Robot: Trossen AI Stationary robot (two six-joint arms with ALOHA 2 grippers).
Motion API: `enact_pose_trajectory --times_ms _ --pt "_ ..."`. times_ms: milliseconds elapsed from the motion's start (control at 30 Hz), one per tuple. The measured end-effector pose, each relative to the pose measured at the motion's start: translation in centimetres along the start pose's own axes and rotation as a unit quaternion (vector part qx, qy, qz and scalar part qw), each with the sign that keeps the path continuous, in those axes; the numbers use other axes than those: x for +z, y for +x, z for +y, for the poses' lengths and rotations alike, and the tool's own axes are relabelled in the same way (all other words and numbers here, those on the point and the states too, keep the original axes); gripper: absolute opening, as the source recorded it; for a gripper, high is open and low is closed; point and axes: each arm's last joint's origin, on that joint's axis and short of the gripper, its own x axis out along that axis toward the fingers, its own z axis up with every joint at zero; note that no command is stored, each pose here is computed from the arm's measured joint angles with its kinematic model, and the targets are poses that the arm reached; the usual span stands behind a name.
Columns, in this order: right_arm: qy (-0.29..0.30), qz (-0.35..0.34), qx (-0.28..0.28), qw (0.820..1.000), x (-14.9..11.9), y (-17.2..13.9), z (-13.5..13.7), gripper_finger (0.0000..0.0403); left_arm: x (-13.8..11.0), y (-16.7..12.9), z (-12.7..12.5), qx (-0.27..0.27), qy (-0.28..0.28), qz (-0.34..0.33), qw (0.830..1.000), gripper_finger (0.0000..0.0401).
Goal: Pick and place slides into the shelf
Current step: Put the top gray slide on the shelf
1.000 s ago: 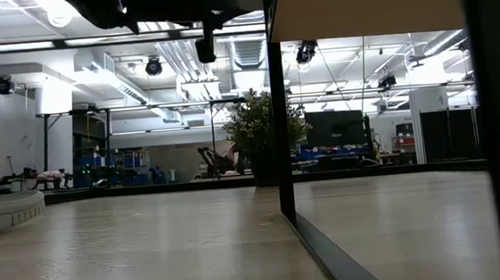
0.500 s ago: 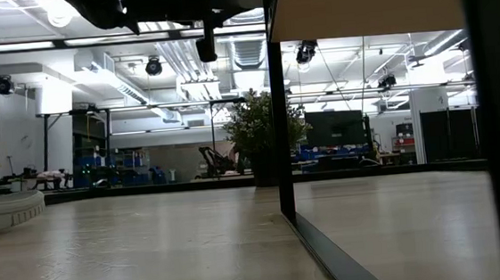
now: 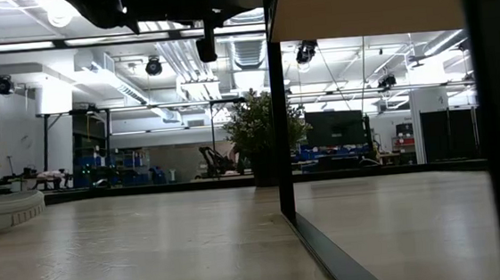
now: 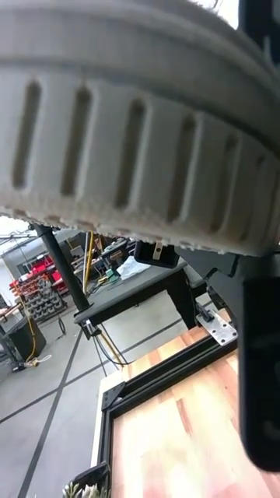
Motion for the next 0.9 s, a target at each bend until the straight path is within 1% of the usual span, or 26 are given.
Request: enact_pose_trajectory --times_ms 233,300,433,533,767,900 --pt "0.002 0.014 0.011 1.000 -0.1 0.0 0.0 0.0029 0.0 0.0 -0.1 -0.003 0.000 0.007 1.000 0.0048" --pt "0.003 0.015 0.012 1.000 -0.1 0.0 0.0 0.0029 0.0 0.1 -0.2 -0.008 0.000 0.011 1.000 0.0066" --pt "0.002 0.023 0.016 1.000 -0.2 0.0 0.0 0.0029 -0.1 0.0 -0.1 -0.012 0.000 0.026 1.000 0.0115" --pt "0.003 0.039 0.020 0.999 -0.3 0.0 -0.1 0.0029 -0.2 0.0 -0.1 -0.024 -0.004 0.048 0.999 0.0139" --pt "0.001 0.081 0.008 0.997 -1.0 -1.0 -0.5 0.0029 -0.7 -0.1 -0.2 -0.050 -0.014 0.107 0.993 0.0176" --pt "0.000 0.086 0.016 0.996 -1.1 -1.8 -0.4 0.0029 -0.6 0.0 -0.4 -0.059 -0.013 0.107 0.992 0.0188"
